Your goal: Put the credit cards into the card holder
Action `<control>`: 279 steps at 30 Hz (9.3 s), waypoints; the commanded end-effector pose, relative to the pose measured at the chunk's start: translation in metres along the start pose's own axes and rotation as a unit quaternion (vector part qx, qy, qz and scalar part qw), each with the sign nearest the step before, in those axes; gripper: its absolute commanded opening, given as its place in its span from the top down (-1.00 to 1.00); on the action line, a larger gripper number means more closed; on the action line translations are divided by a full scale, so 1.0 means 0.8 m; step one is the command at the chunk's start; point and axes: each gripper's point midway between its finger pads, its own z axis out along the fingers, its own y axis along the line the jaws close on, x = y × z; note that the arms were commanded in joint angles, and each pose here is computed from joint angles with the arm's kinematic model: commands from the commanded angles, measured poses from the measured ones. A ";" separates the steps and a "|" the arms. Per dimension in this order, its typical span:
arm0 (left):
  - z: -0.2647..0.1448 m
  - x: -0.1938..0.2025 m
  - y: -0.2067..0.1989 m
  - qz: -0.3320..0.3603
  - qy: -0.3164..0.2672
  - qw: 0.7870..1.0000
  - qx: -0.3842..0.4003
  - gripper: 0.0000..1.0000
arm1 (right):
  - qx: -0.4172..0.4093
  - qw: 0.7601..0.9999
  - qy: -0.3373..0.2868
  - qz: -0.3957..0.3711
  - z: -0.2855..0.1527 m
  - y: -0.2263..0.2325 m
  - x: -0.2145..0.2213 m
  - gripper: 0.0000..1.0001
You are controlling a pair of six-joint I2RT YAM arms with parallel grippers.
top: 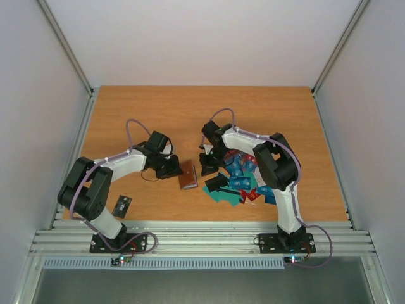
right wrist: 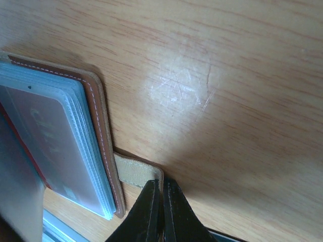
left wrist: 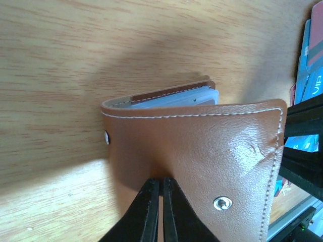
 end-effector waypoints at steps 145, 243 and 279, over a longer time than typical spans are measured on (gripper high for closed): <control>0.045 0.026 0.015 0.073 0.117 0.985 -0.108 0.64 | -0.128 0.991 0.014 0.036 0.015 0.041 -0.014 0.98; -0.391 -0.093 -0.073 0.269 -0.450 0.827 -0.205 -0.91 | 0.223 0.766 -0.601 -0.045 -0.524 -0.057 0.118 -0.97; -0.217 -0.211 0.132 0.249 -0.545 0.782 -0.175 -0.97 | 0.308 0.638 -0.705 -0.037 -0.303 -0.298 0.000 -0.97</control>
